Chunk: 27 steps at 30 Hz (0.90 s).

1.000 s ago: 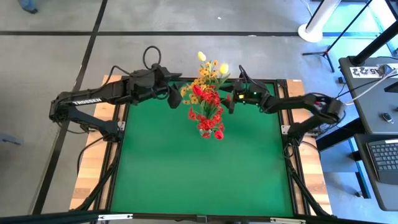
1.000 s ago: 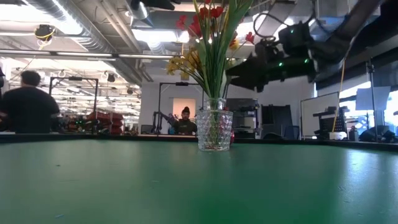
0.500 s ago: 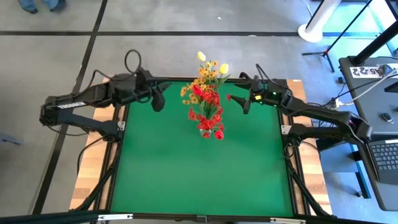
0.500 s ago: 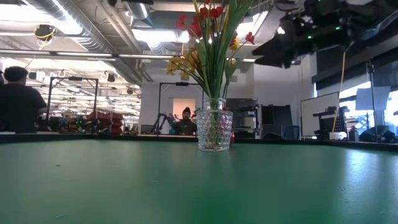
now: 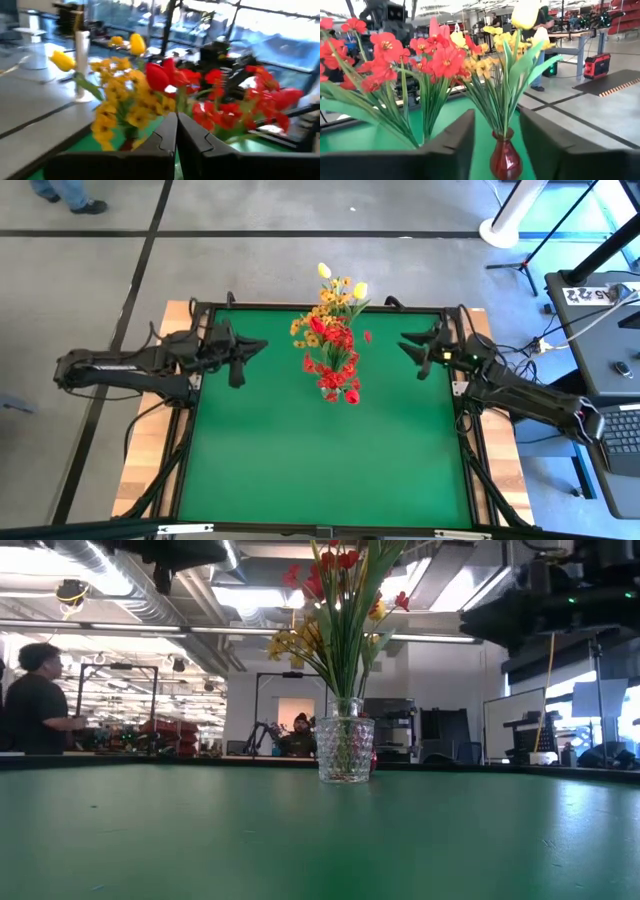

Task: Sort flowers into vase by color
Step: Return to Home Position

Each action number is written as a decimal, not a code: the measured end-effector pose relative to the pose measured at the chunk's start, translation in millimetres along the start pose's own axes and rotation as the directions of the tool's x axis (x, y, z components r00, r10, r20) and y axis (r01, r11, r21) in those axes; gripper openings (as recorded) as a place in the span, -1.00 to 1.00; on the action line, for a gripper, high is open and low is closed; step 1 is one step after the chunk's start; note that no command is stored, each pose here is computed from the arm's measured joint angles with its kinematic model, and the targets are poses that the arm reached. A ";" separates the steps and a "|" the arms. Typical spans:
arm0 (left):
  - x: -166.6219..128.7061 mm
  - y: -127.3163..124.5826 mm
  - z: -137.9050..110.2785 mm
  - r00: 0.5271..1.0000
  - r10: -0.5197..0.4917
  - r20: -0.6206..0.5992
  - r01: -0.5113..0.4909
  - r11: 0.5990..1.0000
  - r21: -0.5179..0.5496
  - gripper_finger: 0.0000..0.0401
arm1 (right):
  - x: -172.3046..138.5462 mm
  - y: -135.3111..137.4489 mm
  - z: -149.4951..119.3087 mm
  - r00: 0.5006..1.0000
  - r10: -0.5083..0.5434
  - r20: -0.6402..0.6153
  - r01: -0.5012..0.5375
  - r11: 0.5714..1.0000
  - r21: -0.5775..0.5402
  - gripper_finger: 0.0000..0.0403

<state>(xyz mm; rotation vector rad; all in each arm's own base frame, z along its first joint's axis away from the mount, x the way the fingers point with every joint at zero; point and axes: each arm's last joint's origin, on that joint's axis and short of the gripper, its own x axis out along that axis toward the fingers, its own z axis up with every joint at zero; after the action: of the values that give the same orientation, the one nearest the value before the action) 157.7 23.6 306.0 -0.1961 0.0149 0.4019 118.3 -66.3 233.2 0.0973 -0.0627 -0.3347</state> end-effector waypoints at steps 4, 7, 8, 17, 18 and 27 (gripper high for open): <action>-2.3 5.9 -28.9 0.999 -0.038 0.026 0.038 0.999 -0.013 -0.99 | -11.8 1.1 -12.5 1.000 0.001 0.022 -0.002 0.999 0.037 -0.54; -3.5 10.0 -46.4 0.999 -0.037 0.024 0.038 0.999 -0.027 -0.99 | -20.1 2.3 -18.8 0.998 0.006 0.057 -0.009 0.999 0.051 -0.85; -4.5 11.0 -50.0 0.999 -0.038 0.029 0.039 0.999 -0.037 -0.99 | -22.8 2.7 -20.8 0.998 0.007 0.067 -0.010 0.999 0.049 -0.92; -15.6 17.7 -67.4 0.997 -0.060 0.051 0.063 0.997 -0.042 -1.00 | -41.9 4.6 -35.3 0.983 0.000 0.186 -0.005 1.000 0.025 -0.98; -16.7 18.4 -70.4 0.996 -0.070 0.052 0.072 0.997 -0.042 -1.00 | -42.8 4.4 -38.4 0.981 0.001 0.192 -0.006 1.000 0.025 -0.98; -25.5 29.1 -112.9 0.986 -0.112 0.120 0.122 0.989 -0.084 -1.00 | -41.8 4.3 -48.3 0.991 0.034 0.128 -0.038 0.999 0.030 -0.98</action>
<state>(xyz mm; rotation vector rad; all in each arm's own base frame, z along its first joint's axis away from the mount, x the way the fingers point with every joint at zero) 125.6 18.2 191.2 -0.2619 -0.1280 0.2964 84.0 -44.3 183.8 0.1065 -0.1963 -0.3039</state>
